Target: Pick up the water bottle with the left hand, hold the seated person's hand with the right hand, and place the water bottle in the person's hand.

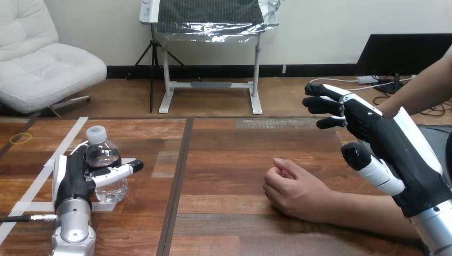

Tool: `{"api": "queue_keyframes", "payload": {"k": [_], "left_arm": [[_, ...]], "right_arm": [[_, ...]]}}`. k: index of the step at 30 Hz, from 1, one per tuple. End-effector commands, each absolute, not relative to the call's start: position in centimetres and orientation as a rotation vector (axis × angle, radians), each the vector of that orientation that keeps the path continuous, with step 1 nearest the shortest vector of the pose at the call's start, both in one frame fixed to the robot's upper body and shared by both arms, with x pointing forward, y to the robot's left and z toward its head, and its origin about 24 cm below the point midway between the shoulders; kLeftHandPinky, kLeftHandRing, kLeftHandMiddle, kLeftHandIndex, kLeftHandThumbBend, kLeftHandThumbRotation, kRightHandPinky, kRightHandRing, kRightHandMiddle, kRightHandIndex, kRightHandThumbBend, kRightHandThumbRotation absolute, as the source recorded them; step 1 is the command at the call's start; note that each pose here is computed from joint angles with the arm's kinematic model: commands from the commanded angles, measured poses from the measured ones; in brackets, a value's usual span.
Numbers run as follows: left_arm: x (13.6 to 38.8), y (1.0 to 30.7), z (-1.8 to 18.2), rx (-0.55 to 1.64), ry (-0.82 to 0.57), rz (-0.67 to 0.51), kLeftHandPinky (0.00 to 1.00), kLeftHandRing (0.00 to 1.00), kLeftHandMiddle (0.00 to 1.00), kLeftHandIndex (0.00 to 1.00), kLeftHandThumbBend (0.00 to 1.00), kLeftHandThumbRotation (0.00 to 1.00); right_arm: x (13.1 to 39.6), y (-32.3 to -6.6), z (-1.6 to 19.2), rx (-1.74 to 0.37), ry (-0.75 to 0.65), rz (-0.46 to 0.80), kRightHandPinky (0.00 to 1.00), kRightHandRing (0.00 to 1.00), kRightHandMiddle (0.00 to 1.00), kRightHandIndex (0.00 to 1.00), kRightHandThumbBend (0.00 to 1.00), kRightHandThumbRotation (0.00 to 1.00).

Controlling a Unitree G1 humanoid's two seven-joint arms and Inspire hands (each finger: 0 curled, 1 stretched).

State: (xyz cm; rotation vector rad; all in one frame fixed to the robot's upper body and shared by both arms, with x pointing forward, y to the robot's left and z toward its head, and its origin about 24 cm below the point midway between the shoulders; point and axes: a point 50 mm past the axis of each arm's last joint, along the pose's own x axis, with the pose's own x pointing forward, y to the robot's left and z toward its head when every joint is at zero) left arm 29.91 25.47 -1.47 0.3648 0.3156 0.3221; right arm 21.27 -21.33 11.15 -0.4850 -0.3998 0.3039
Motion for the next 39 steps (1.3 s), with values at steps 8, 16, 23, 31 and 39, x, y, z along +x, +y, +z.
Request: {"api": "queue_keyframes", "payload": {"k": [8,16,23,31,39], "left_arm": [[32.54,24.37,1.09,0.335,0.24,0.348,0.6,0.7,0.72,0.72,0.95,0.08],[32.75,24.26,1.25,0.331,0.238,0.379,0.55,0.64,0.67,0.66,0.93,0.03],[32.89,24.16,1.38,0.323,0.233,0.404,0.48,0.58,0.61,0.61,0.9,0.0],[33.04,24.05,1.47,0.337,0.226,0.423,0.4,0.5,0.54,0.56,0.86,0.0],[33.13,23.93,1.49,0.354,0.222,0.435,0.37,0.46,0.5,0.52,0.79,0.0]], "right_arm": [[21.36,-21.14,12.87,-0.492,-0.495,0.3,0.73,0.81,0.82,0.85,1.0,1.0],[21.31,-21.19,12.85,-0.487,-0.493,0.297,0.74,0.81,0.82,0.85,1.0,1.0],[21.26,-21.24,12.85,-0.482,-0.495,0.295,0.74,0.81,0.82,0.85,1.0,1.0],[21.26,-21.3,12.86,-0.475,-0.499,0.294,0.74,0.81,0.82,0.85,1.0,1.0],[21.27,-21.34,12.81,-0.471,-0.505,0.291,0.74,0.81,0.82,0.85,1.0,1.0]]}}
